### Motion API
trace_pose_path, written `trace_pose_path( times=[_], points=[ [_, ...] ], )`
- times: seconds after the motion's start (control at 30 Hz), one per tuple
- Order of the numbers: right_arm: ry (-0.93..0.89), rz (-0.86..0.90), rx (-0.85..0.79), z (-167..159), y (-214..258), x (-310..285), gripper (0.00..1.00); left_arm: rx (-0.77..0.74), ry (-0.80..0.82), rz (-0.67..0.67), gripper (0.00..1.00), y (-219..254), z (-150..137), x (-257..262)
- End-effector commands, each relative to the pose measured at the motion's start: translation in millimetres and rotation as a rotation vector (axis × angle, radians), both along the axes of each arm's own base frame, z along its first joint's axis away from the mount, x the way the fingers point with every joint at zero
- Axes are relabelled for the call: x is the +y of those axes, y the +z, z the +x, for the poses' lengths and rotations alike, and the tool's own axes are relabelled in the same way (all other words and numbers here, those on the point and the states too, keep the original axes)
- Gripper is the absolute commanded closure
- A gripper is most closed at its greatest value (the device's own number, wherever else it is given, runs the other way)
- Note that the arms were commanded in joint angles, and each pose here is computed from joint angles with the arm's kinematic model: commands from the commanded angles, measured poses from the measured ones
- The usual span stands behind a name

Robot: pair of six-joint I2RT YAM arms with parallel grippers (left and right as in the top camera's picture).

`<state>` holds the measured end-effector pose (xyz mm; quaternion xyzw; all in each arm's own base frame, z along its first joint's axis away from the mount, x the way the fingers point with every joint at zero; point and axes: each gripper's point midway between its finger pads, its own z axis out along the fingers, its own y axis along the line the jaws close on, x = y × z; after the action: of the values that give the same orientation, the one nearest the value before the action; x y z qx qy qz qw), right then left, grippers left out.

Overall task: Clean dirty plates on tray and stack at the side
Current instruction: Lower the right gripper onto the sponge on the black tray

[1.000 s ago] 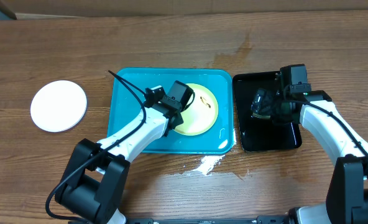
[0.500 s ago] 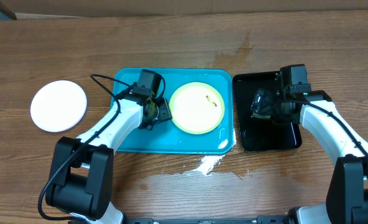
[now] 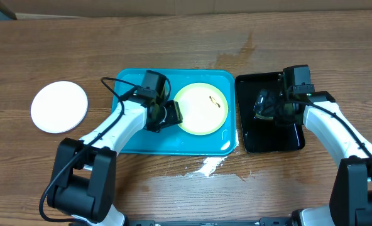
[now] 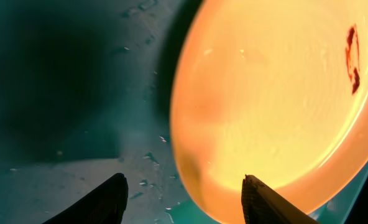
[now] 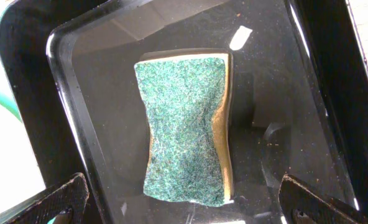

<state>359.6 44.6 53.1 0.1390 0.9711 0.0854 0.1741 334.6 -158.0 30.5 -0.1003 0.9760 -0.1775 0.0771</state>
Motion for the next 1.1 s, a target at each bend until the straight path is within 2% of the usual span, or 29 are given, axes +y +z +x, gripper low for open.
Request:
trace_pose_path(
  times=[0.0,0.13,0.33,0.53,0.73,0.93,1.07],
  points=[
    [0.009,0.011,0.002,-1,-1,3,0.0,-0.016,-0.015,0.015,0.4,3,-6,-10],
    [0.015,0.025,-0.001,0,-1,5,0.0,-0.012,0.03,0.075,0.4,-7,-6,-9],
    [0.002,-0.006,-0.029,6,0,0,0.0,0.023,0.04,0.093,0.4,-24,-9,-14],
    [0.003,-0.004,-0.034,7,-3,0,0.01,0.046,0.061,0.147,0.52,-45,-8,-6],
    [0.026,-0.007,-0.056,5,-25,1,0.07,0.025,0.037,0.166,0.75,-44,-5,-2],
    [0.054,-0.006,-0.022,2,-44,11,0.22,-0.008,0.012,0.187,0.8,-38,2,10],
    [0.075,-0.034,0.006,-2,-56,18,0.37,-0.049,-0.021,0.19,0.8,-28,11,18]
  ],
)
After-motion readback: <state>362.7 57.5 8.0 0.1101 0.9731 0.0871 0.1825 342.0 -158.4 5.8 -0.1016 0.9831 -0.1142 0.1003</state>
